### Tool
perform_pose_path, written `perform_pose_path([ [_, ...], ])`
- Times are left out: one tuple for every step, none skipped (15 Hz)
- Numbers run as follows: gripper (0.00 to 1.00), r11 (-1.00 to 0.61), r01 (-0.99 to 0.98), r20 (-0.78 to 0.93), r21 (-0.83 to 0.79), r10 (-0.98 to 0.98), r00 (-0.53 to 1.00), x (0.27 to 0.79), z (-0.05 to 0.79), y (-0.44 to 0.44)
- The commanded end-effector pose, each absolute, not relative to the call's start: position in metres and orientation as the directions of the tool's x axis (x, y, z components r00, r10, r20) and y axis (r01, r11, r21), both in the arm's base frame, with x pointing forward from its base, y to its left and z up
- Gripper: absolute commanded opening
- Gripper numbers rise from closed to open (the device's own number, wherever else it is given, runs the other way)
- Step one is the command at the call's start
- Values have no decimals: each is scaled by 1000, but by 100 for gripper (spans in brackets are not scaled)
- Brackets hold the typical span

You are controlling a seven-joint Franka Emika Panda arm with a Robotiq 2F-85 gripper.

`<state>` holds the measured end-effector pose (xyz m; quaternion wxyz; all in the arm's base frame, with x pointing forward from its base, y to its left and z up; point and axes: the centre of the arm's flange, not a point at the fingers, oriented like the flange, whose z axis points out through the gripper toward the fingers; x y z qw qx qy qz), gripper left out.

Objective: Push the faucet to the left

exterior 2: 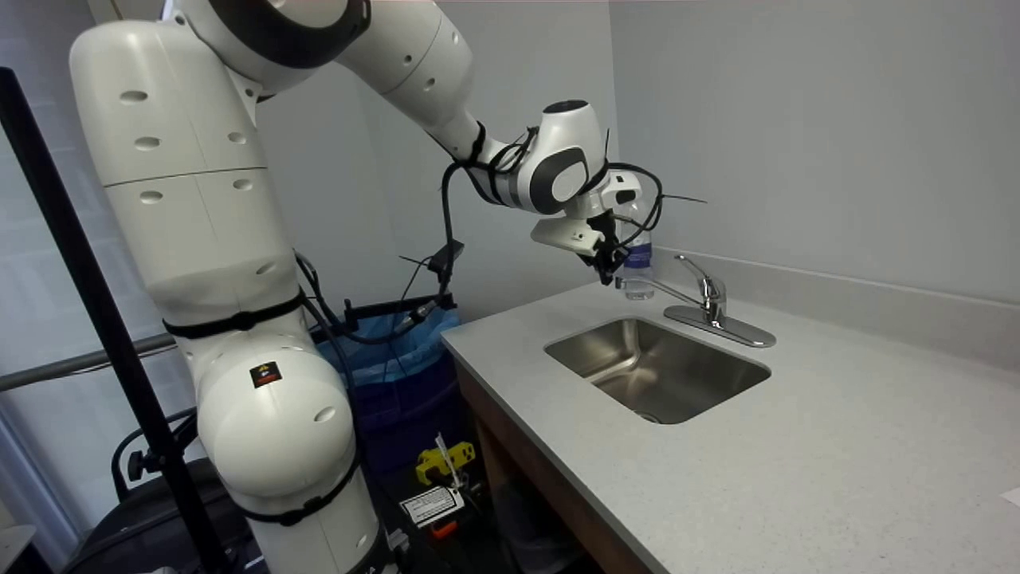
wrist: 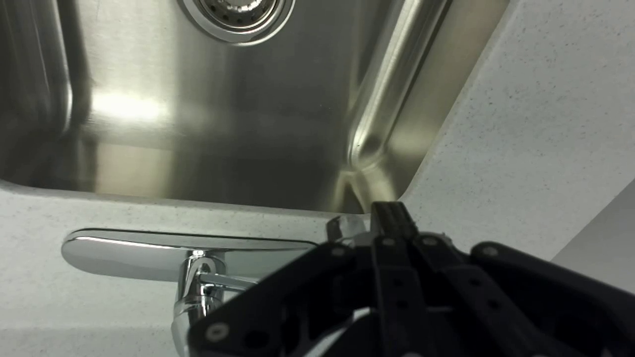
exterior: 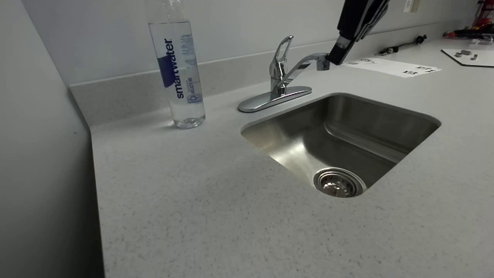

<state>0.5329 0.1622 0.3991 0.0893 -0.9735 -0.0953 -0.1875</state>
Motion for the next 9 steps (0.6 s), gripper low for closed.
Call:
perform_pose_path([
  [0,-964,225,384,-142,156,910,533,401,162],
  [0,-963,226,383,-145,156,911,533,401,162],
  [0,-963,227,381,-144,158,911,533,401,162],
  [0,-963,228,382,-145,158,911,533,401,162],
  [0,-963,227,380,-145,158,912,532,401,162],
  [0,-964,229,382,-139,161,910,533,401,162],
  [0,-964,226,382,-142,158,911,533,401,162],
  [0,-964,222,380,-145,153,912,533,401,162],
  [1,-966,219,382,-138,152,912,533,399,162],
])
